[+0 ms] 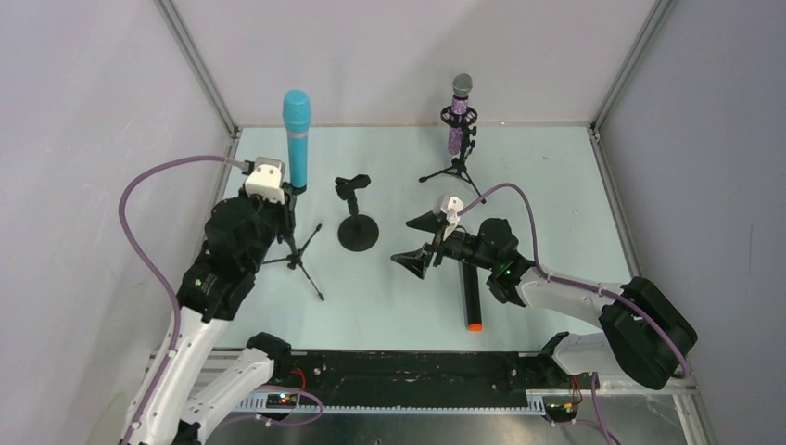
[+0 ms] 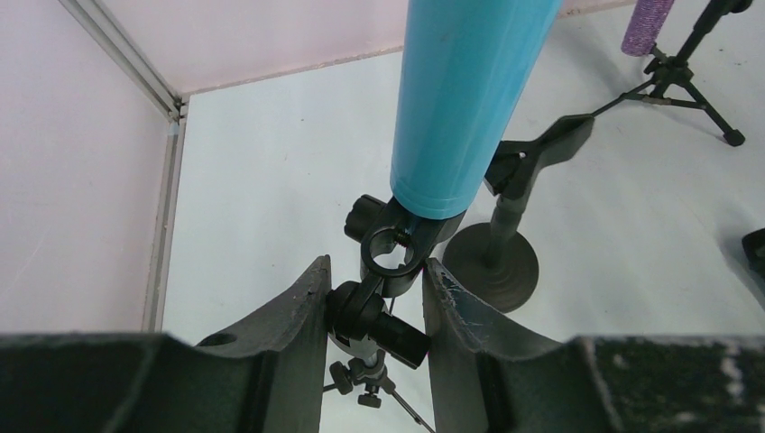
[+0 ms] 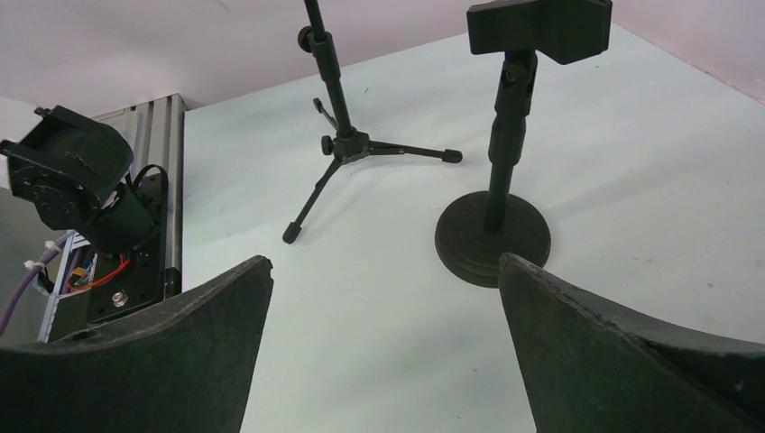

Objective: Attach the microphones to the stand

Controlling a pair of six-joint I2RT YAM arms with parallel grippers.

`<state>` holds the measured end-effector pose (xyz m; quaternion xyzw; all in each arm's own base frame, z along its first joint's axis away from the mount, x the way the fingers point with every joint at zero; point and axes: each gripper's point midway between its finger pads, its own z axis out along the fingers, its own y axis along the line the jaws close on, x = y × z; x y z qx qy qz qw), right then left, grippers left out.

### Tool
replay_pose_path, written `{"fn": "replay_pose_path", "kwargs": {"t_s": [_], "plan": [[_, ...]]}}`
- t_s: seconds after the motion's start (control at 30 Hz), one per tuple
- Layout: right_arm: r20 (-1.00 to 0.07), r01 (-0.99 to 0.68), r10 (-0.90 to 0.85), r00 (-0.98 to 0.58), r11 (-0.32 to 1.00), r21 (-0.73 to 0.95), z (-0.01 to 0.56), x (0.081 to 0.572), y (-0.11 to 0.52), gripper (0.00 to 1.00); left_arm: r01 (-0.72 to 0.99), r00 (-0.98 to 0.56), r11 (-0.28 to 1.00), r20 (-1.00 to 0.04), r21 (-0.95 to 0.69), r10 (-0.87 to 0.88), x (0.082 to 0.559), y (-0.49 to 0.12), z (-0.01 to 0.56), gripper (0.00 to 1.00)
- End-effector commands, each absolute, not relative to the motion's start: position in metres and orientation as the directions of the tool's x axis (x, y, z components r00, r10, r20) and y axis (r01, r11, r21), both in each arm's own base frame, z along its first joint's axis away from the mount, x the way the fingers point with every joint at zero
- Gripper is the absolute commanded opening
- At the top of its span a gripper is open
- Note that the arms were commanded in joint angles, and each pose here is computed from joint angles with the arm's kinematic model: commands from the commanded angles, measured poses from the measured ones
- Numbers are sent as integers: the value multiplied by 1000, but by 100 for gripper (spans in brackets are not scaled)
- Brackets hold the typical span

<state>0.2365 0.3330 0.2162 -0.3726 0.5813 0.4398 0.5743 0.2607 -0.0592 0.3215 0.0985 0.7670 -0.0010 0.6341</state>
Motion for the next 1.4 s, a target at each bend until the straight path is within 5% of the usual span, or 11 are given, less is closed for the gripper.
{"fn": "replay_pose_path", "kwargs": {"t_s": [0.0,0.7,1.37], "plan": [[-995,-936,93,-47,342,77,226,238,330,99,152,32,986,-998,62,57,276,-59,392,0],[-995,-924,88,-56,373,85,224,250,320,99,50,166,999,-986,6,-2,360,-26,448,0],[-995,-912,73,-67,400,91,219,258,312,99,-28,134,1000,-991,4,7,421,4,423,0]]}}
